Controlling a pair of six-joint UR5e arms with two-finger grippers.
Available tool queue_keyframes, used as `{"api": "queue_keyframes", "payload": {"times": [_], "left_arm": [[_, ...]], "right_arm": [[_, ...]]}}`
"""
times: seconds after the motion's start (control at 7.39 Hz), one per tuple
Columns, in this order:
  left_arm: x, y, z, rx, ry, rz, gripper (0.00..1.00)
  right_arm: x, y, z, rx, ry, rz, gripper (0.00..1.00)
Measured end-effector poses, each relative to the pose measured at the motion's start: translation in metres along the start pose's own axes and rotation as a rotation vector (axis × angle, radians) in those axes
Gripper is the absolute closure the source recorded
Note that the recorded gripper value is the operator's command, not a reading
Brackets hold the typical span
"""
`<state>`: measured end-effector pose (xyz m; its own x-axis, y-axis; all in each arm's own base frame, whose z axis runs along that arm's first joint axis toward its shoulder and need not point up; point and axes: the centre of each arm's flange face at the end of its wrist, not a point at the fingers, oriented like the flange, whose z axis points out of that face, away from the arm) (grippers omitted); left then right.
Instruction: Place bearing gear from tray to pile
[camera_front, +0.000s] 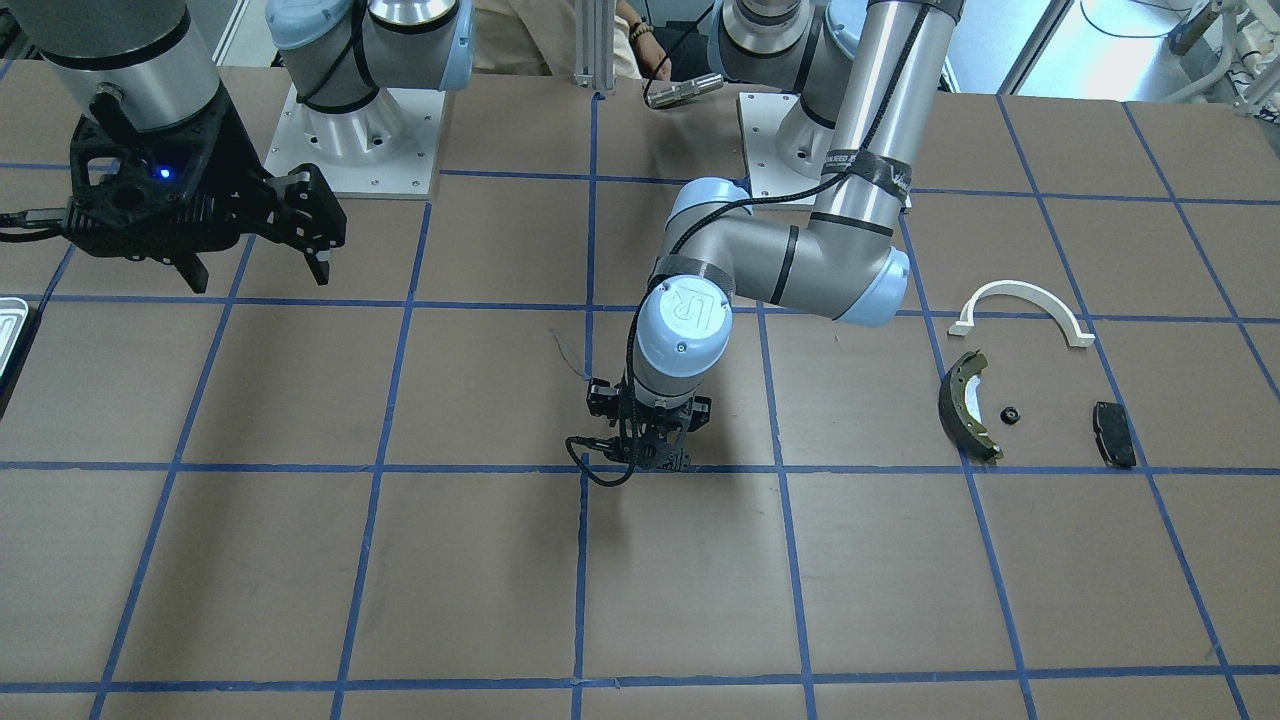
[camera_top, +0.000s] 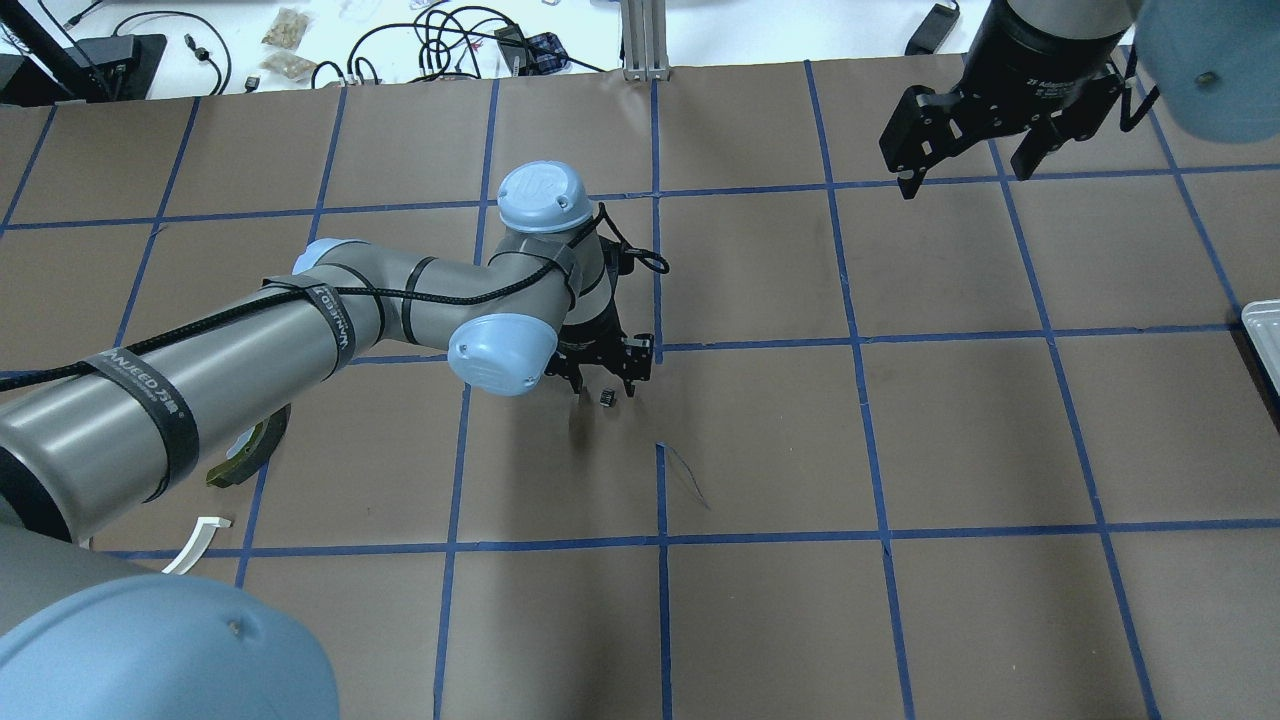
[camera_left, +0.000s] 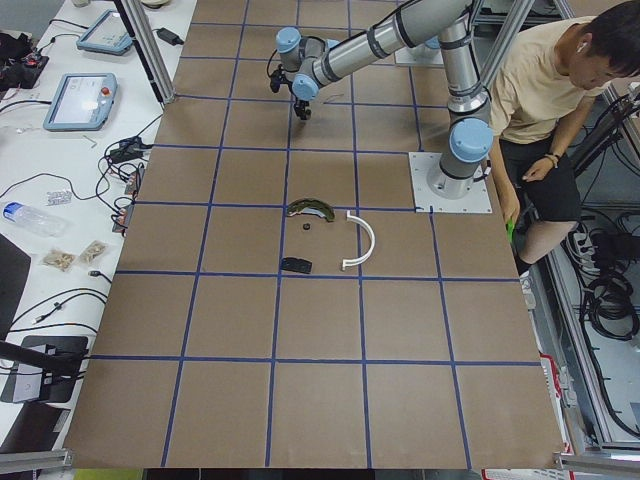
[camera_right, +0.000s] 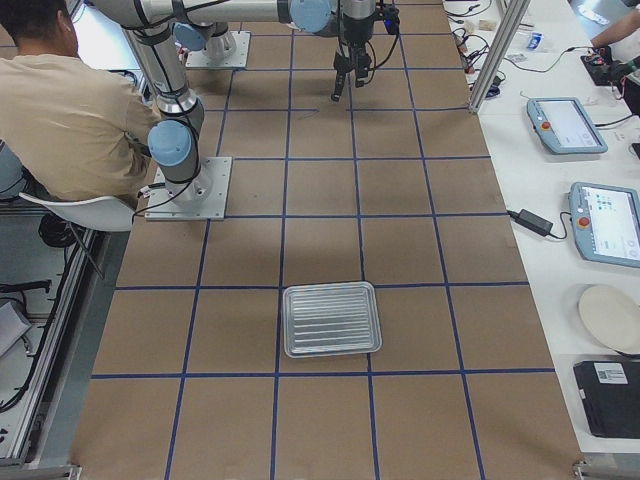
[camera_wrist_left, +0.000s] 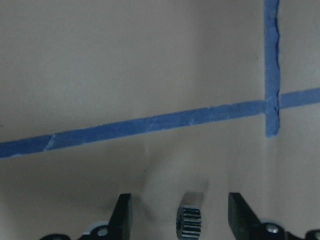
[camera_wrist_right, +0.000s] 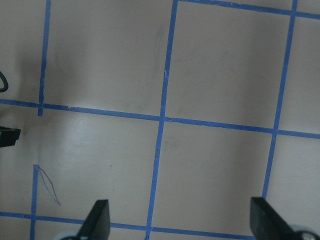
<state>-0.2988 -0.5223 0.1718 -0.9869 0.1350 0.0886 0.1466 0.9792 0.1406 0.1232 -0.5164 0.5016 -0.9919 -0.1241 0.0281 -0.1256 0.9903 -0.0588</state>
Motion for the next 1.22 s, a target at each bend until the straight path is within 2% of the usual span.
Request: {"api": "queue_keyframes", "payload": {"times": [0.14,0.27,0.41,0.81,1.22], "left_arm": [[0.0,0.002,0.003,-0.008,-0.003,0.0,0.4],[-0.001,0.006,0.008,-0.018,-0.005,-0.001,0.63],[-0.002,0.009,0.01,-0.023,-0.006,-0.001,0.98],[-0.002,0.005,0.001,-0.003,0.0,-0.003,1.0],[-0.019,-0.016,-0.042,0.05,-0.002,-0.031,1.0]], "right_arm": [[0.0,0.0,0.0,0.001,0.0,0.0,0.0],[0.0,0.0,0.0,0.003,0.001,0.0,0.0],[0.0,0.0,0.0,0.005,0.001,0.0,0.0],[0.0,-0.001,0.0,0.012,0.002,-0.002,0.0],[0.0,-0.001,0.0,0.011,0.002,-0.002,0.0]]}}
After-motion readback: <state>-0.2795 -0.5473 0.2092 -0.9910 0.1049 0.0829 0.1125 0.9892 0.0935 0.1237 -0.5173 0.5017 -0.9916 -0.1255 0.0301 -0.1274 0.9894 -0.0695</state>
